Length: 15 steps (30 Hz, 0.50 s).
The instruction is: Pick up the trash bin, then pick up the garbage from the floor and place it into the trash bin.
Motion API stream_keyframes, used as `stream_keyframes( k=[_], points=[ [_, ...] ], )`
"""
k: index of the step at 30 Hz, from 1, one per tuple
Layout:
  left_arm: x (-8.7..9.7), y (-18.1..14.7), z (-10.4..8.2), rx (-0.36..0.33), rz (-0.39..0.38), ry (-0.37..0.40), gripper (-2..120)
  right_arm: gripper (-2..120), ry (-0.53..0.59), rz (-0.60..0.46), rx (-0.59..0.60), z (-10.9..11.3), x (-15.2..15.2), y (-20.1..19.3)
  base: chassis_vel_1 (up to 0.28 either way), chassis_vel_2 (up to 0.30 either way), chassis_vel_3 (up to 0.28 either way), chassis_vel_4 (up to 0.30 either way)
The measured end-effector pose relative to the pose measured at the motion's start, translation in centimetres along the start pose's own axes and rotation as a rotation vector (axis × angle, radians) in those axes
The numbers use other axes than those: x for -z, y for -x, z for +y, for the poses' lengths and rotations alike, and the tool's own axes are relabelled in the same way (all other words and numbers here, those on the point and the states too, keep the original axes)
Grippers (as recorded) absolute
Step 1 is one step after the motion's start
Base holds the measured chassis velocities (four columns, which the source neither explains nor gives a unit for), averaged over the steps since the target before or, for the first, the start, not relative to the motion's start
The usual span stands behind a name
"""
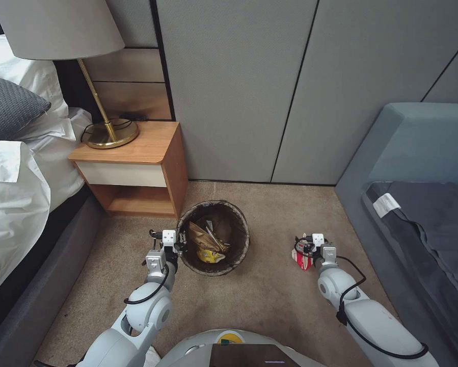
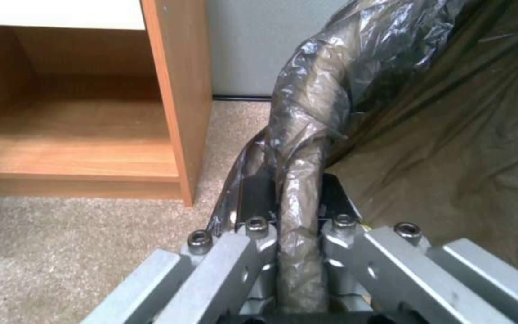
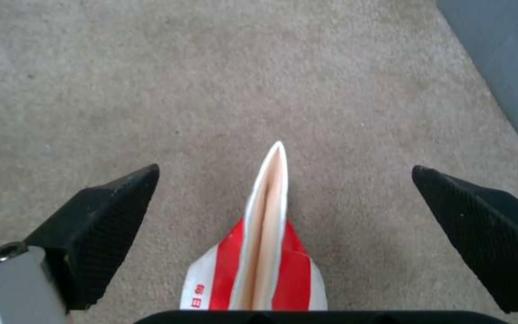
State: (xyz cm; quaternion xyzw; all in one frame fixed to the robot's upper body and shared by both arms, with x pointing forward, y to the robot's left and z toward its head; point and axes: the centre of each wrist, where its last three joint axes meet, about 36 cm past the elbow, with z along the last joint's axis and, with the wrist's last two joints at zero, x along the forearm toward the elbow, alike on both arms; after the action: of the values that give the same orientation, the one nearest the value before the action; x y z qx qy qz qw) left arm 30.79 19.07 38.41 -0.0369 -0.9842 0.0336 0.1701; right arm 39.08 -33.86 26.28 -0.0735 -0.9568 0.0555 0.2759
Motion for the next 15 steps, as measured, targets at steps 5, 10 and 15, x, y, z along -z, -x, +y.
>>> stream_keyframes(
  k=[5,10,15],
  points=[
    [0.0,0.0,0.0,0.0,0.0,0.001,2,100,0.006,0.009,0.002,0.3,-0.2,0.5,0.0,0.0,0.0,0.0],
    [0.0,0.0,0.0,0.0,0.0,0.001,2,100,0.01,0.022,0.004,0.8,-0.5,0.9,0.0,0.0,0.0,0.0],
    [0.0,0.0,0.0,-0.001,0.0,0.001,2,100,0.014,0.045,0.007,1.3,-1.0,1.2,0.0,0.0,0.0,0.0]
  ],
)
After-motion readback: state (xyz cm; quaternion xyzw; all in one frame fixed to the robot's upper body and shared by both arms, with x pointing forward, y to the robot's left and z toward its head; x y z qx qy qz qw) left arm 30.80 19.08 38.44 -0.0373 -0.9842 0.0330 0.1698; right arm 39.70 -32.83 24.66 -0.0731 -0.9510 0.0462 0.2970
